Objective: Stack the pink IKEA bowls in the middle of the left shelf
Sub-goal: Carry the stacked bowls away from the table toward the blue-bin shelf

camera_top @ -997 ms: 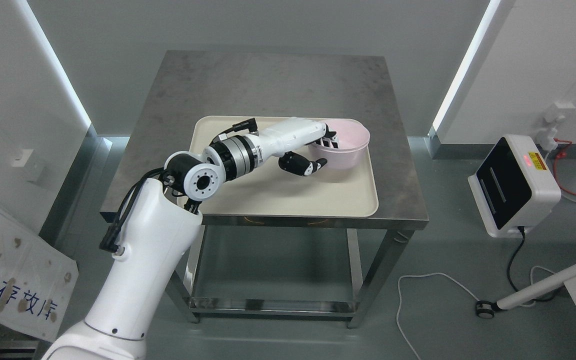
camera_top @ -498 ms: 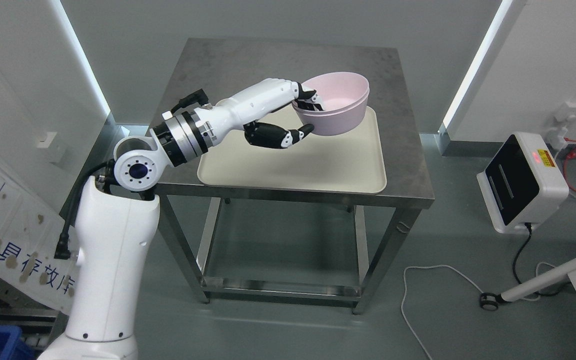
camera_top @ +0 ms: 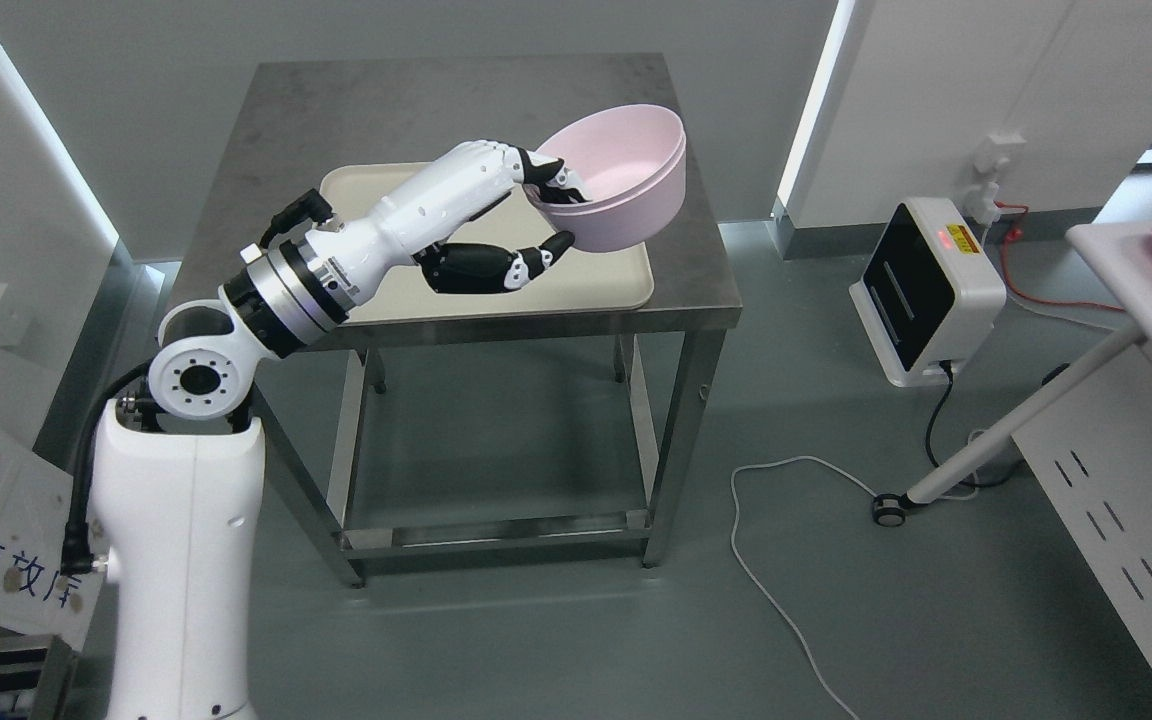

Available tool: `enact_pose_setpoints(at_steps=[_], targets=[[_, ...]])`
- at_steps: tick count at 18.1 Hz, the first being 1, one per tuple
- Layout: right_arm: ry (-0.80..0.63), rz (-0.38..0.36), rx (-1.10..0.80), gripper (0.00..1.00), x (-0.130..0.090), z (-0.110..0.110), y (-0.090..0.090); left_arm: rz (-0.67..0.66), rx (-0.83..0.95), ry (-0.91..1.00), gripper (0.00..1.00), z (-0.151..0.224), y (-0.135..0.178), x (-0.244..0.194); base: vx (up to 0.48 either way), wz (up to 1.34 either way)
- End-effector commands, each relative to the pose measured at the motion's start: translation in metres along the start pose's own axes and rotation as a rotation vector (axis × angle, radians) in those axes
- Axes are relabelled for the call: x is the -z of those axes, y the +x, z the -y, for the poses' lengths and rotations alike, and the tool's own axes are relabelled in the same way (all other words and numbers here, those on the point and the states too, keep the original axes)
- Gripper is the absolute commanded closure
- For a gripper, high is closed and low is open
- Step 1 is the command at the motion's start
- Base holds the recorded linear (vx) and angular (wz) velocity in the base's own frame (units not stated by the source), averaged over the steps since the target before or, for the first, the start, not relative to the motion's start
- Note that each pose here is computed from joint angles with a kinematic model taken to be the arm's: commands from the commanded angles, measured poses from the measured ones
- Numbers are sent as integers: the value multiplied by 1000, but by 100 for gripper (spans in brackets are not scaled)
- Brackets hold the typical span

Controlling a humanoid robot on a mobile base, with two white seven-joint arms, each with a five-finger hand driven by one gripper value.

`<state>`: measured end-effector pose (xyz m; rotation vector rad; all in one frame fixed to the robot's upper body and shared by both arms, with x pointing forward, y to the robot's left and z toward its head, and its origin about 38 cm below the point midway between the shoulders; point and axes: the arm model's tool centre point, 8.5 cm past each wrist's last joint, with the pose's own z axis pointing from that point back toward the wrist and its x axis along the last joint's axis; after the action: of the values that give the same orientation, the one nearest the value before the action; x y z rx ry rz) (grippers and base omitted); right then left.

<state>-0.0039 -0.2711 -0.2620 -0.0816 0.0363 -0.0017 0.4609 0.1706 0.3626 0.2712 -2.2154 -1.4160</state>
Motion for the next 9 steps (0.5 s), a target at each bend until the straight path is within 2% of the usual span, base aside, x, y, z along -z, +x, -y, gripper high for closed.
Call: enact_pose_setpoints(at_steps=[1, 4, 9], targets=[[-17, 33, 11, 0, 0, 11, 11, -64, 37, 64, 94, -12, -5, -42, -241, -250], [-17, 33, 11, 0, 0, 11, 11, -136, 45, 60, 94, -14, -19, -71, -260, -1], [-17, 33, 11, 0, 0, 11, 11, -210, 111, 93, 94, -42, -30, -107, -260, 294]])
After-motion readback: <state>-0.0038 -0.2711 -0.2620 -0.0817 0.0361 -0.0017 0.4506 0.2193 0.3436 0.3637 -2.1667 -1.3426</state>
